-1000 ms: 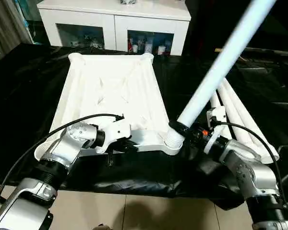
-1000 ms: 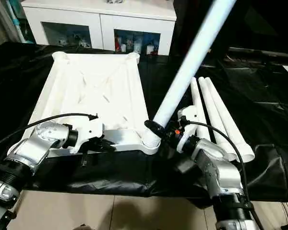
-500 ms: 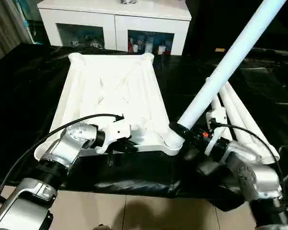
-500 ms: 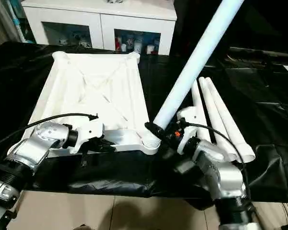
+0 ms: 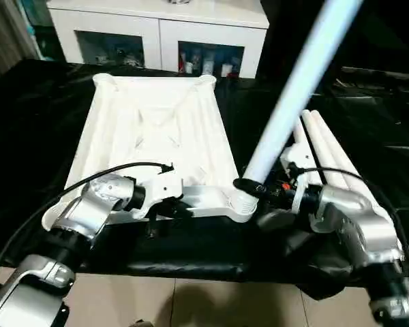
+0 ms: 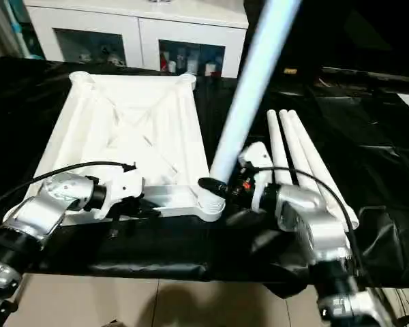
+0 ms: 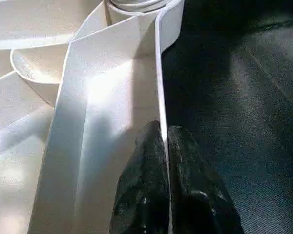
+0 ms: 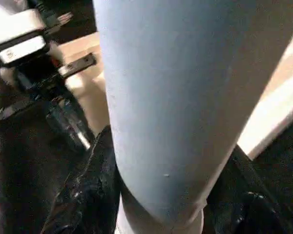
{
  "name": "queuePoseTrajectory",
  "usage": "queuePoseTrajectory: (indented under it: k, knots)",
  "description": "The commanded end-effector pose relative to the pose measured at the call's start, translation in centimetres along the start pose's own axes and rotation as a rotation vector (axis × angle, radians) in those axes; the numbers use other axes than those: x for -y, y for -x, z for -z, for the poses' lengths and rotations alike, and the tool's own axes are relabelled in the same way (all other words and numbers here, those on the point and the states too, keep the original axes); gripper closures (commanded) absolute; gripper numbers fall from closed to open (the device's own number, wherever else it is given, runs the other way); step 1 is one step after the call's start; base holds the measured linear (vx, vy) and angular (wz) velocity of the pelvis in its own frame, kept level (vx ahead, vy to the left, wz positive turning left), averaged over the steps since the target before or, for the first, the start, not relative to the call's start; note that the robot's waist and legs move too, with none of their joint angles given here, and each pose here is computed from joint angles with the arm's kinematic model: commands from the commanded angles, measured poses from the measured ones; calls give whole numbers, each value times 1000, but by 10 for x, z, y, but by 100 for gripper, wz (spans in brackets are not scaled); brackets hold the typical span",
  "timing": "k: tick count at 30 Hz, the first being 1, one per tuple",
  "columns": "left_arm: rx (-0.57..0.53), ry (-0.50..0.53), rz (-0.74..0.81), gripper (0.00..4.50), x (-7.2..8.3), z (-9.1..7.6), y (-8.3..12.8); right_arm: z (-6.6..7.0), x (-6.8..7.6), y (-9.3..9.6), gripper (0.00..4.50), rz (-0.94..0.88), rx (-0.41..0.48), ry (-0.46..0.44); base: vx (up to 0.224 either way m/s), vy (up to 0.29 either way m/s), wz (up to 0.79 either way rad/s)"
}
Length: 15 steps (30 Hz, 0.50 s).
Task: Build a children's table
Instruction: Insert table leg to table base
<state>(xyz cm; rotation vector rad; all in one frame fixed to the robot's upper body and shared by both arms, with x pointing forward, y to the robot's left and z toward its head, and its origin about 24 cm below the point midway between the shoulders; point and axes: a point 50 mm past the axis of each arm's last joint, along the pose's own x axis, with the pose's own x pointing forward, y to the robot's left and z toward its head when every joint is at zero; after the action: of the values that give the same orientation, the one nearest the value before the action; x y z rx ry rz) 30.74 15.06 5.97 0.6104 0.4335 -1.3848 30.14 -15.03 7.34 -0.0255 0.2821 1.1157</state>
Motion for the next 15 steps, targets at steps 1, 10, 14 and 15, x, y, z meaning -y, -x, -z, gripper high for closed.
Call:
queuePoseTrajectory:
  k: [1,10,14,15]
  knots:
    - [39,-25,28,450,3,-6,-5,48,-15,-4,266,-103,-197,-117,0,0,0]
    - [30,-38,20,450,4,-6,-1,44,-11,-4,266,-132,-188,-73,0,0,0]
    - [33,-39,16,450,4,-6,0,46,-12,-6,266,-145,-148,-44,0,0,0]
    - [33,-41,16,450,4,-6,0,46,-12,-6,266,-147,-140,-44,0,0,0]
